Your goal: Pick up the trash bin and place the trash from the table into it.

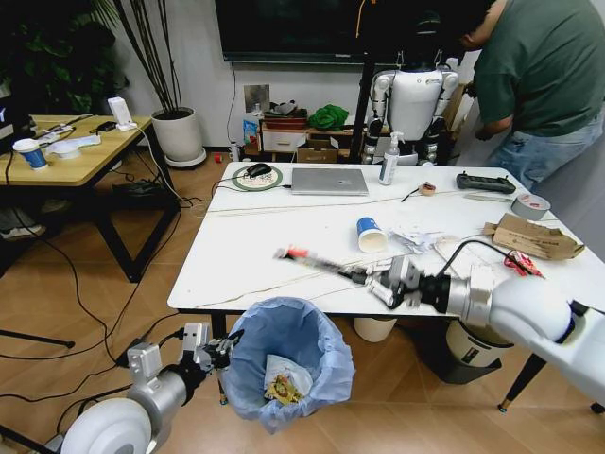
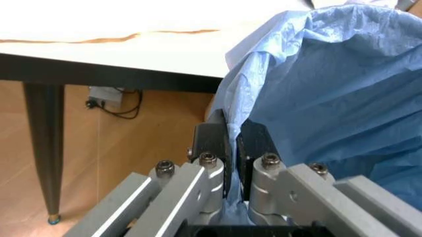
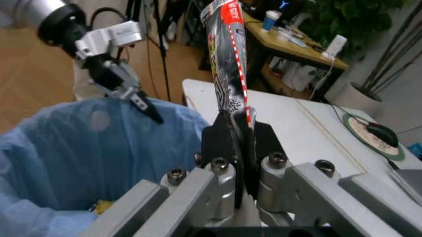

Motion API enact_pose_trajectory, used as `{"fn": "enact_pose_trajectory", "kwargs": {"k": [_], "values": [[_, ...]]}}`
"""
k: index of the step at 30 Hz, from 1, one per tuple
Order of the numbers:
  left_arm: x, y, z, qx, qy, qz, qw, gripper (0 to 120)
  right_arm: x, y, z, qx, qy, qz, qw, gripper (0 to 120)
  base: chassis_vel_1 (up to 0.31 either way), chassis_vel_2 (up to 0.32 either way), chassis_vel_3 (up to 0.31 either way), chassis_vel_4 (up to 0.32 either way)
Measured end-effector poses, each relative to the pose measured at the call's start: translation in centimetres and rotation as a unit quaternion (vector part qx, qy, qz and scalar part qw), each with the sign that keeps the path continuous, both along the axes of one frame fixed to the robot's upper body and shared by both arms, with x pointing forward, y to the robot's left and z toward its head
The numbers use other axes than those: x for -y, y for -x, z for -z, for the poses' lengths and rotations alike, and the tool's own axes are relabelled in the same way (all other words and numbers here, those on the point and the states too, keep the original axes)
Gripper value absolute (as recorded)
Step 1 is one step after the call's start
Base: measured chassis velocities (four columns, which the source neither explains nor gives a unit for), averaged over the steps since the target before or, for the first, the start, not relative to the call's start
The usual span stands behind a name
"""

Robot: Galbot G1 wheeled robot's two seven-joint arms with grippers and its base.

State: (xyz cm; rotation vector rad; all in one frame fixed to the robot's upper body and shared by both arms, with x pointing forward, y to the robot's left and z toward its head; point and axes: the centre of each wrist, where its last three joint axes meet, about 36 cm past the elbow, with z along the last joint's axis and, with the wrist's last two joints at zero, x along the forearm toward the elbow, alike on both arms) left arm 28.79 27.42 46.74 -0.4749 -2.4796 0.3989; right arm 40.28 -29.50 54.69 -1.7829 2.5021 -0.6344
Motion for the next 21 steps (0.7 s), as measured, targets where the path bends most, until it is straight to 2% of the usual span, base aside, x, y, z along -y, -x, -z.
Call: {"fn": "enact_pose_trajectory", "kwargs": {"k": [4,10,15,21], "values": [[0.3,-0.4,0.0,-0.001,0.002,0.010,0.9999,0,-0.7,1.6,-1.1,0.017,0.030,-0.014,0.999,0,0.000,0.000,0.000,0.000],[0.7,-0.7,0.1,-0.007,0.003,0.021,0.9997,0,0.0,2.8,-3.2,0.060,0.110,-0.025,0.992,0,0.000,0.000,0.000,0.000],[0.8,-0.6,0.0,-0.008,0.004,0.023,0.9997,0,0.1,3.1,-3.8,0.080,0.143,-0.033,0.986,0,0.000,0.000,0.000,0.000],[0.9,-0.5,-0.1,-0.008,0.004,0.023,0.9997,0,-0.2,3.4,-4.1,0.091,0.150,-0.038,0.984,0,0.000,0.000,0.000,0.000]]}}
